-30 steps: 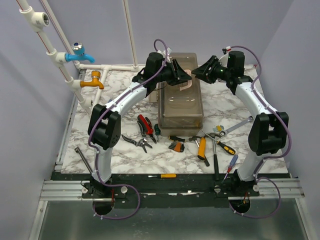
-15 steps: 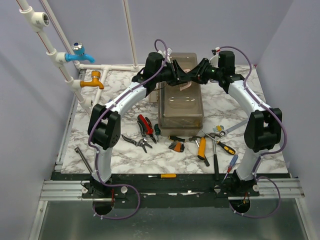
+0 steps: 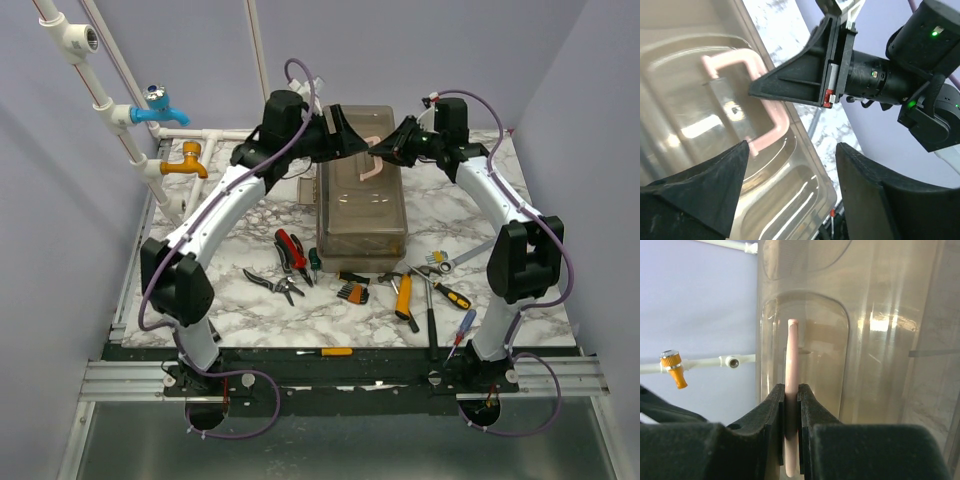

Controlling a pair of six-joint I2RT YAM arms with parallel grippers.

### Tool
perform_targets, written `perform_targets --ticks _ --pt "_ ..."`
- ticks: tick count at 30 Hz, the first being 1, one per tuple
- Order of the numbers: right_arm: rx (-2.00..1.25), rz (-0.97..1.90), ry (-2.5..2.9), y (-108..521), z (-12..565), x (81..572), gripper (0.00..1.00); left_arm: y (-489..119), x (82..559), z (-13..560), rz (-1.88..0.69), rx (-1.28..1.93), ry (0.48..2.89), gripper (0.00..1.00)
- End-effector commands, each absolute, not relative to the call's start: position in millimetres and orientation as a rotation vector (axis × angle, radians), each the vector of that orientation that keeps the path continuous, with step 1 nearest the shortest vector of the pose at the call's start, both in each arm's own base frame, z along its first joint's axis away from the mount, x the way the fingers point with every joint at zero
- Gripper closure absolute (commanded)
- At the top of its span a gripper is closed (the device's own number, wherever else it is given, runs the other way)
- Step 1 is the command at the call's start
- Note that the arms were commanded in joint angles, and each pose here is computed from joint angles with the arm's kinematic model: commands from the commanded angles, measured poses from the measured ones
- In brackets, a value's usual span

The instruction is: Pack the tool kit

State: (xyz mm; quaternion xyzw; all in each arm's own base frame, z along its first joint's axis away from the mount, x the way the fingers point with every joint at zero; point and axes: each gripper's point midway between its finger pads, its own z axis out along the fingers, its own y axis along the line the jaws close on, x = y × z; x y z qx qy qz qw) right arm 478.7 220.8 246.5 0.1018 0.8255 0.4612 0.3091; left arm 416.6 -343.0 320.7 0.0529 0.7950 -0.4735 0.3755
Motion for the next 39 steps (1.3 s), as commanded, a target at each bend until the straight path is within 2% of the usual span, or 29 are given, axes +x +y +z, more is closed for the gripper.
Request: perform_targets --ticks 1,6,18,21,22,24,26,34,39 --pt "0.19 1.203 2.129 223.0 278.4 482.3 0.97 -283.4 417.8 313.9 -0.923 0.098 2.068 0.24" --pt "0.169 1.179 2.087 220.4 308.6 483.7 0.97 -246.0 422.0 284.9 -0.835 0.013 2.095 0.19" --pt "0.213 1.056 2.057 174.4 325.9 488.2 0.97 -218.4 431.0 207.3 -0.753 -0.078 2.241 0.21" --pt "0.243 1.031 2.062 157.1 319.2 489.7 0.97 -219.9 431.2 198.0 -0.749 -0.074 2.27 0.27" --pt "0.253 1.026 2.065 151.8 316.4 490.5 0.97 -220.0 430.7 192.6 -0.745 -0.083 2.292 0.35" --pt "0.263 1.02 2.07 145.8 312.3 490.8 0.97 -220.7 429.7 181.9 -0.735 -0.087 2.339 0.44" --pt "0.267 1.015 2.072 141.7 309.0 491.7 0.97 -220.8 427.1 171.1 -0.719 -0.088 2.375 0.46" --pt "0.282 0.996 2.076 130.6 301.0 495.5 0.97 -223.1 407.1 146.3 -0.71 -0.073 2.437 0.43" --pt "0.304 0.969 2.08 122.4 294.3 497.5 0.97 -235.2 398.9 144.7 -0.798 -0.035 2.436 0.41"
